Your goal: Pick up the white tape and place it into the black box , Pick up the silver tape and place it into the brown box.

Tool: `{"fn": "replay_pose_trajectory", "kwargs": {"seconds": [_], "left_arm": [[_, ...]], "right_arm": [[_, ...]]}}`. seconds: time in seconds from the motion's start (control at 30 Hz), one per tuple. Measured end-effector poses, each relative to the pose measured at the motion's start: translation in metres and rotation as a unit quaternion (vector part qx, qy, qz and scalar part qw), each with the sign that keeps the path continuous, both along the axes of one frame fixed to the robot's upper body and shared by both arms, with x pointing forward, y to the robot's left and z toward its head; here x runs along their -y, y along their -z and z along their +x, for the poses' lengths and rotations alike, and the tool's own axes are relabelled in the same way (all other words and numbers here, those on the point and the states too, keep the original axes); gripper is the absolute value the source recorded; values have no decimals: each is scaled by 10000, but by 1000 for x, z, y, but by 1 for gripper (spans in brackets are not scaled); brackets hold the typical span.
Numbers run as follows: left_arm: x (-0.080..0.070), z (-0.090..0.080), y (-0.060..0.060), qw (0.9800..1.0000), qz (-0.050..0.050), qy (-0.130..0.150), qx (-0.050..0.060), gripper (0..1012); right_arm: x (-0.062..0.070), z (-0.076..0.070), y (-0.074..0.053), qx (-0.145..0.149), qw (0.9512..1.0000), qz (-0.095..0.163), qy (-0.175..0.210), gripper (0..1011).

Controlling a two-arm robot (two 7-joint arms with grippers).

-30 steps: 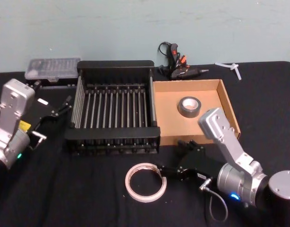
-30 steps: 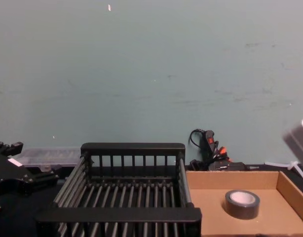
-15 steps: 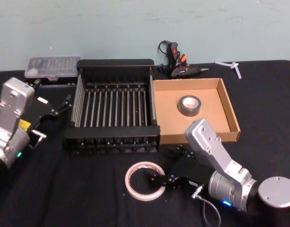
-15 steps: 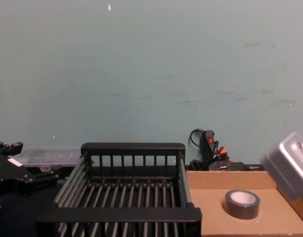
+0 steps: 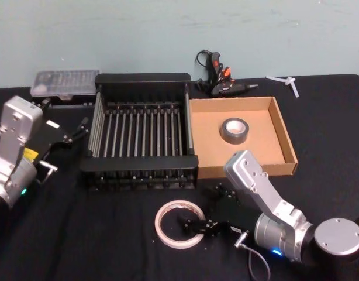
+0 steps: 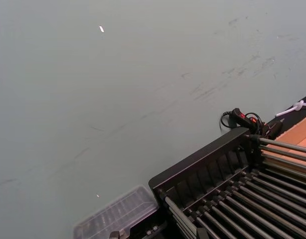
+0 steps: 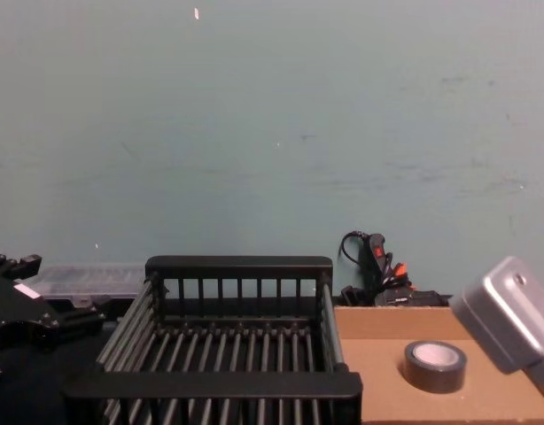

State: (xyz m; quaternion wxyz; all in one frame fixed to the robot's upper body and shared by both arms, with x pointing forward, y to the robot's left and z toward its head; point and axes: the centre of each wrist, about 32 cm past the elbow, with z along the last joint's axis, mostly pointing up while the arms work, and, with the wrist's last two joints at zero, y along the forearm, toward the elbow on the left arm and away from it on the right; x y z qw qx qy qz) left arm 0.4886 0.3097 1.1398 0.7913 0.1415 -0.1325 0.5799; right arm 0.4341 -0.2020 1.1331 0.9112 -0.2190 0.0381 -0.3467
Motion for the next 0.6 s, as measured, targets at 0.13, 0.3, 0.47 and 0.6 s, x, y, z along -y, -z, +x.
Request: {"fn": "replay_pose_trajectory", "kwargs": {"seconds": [0.13, 0.3, 0.47, 0.6], "left_arm": [[0, 0, 0, 10000, 0, 0, 0, 1001], [0, 0, 0, 10000, 0, 0, 0, 1001], [0, 0, 0, 10000, 0, 0, 0, 1001], [0, 0, 0, 10000, 0, 0, 0, 1001]], "right_arm": [[0, 2, 1, -39, 10000, 3, -29, 1002], [0, 4, 3, -79, 10000, 3, -32, 1002], [-1, 5, 4, -111, 9999, 0, -25, 1002], [-1, 5, 5, -125, 9999, 0, -21, 1002]]}}
